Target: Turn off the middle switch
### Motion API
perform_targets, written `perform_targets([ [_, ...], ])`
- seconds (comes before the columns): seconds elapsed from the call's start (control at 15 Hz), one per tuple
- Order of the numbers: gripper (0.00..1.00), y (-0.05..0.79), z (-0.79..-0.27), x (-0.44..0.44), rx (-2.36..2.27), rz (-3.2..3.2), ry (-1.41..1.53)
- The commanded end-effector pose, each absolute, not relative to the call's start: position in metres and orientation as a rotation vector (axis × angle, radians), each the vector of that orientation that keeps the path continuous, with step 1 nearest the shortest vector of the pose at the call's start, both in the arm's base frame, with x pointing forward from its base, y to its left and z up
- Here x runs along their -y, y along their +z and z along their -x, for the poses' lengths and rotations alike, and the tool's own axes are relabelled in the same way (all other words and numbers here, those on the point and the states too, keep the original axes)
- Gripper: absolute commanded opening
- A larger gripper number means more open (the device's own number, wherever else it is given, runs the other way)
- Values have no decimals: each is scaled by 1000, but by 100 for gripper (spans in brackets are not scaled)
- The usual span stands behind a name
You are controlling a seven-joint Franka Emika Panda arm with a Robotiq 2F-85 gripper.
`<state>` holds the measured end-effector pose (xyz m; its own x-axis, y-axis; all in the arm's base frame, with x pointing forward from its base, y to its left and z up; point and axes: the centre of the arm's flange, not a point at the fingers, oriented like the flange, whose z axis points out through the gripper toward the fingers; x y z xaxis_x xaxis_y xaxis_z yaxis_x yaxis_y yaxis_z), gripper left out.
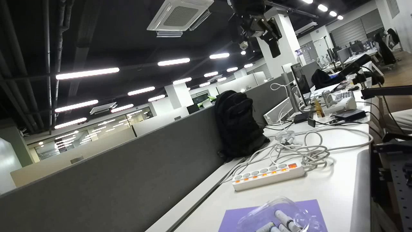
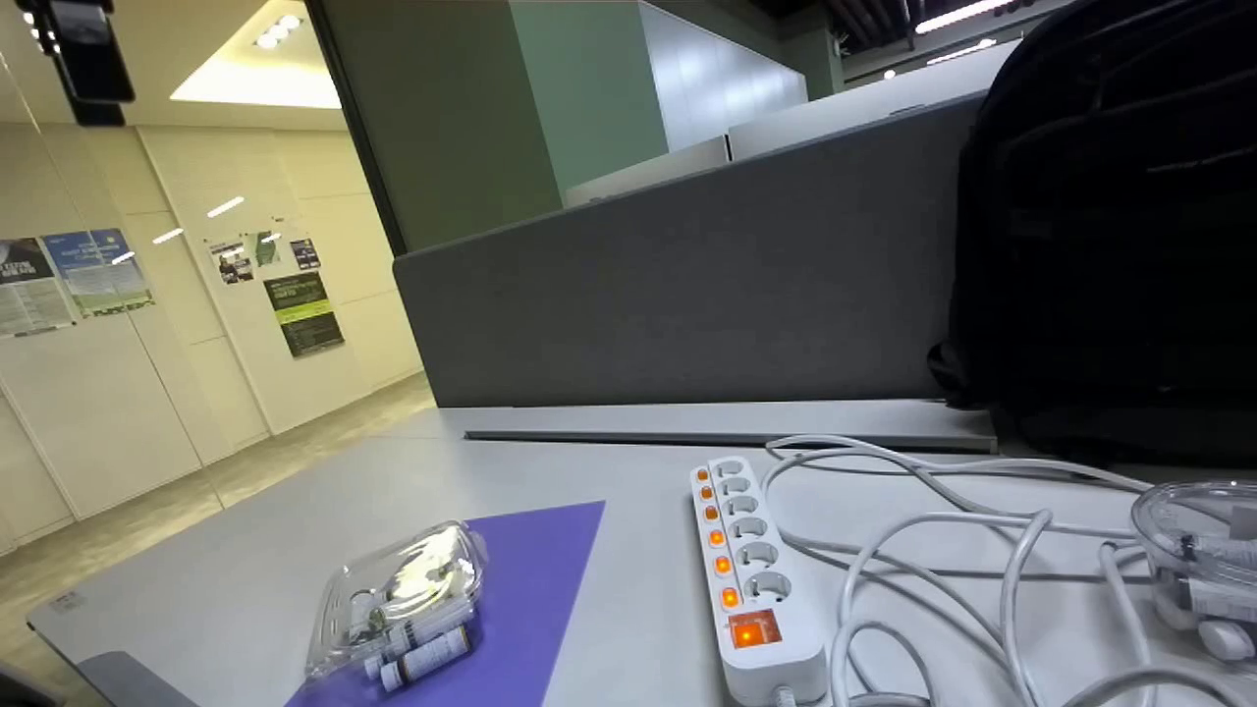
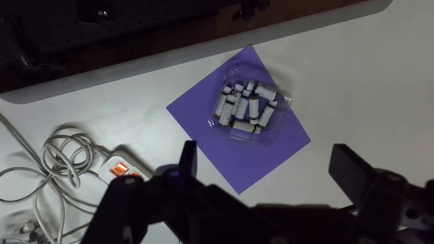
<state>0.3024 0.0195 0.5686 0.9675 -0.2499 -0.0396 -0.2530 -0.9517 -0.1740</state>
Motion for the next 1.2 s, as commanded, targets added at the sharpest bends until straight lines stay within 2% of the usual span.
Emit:
perform_targets([
  [0.0,100,569,-302,-19,-379,2939,25],
  [0.27,100,569,-302,-19,-379,2939,25],
  [0.4,100,566,-308,-12,-445,2959,-69],
  [0.8,100,548,-356,59,-749,2893,-229],
  [1.13,100,499,-400,125,-925,2910,-177],
])
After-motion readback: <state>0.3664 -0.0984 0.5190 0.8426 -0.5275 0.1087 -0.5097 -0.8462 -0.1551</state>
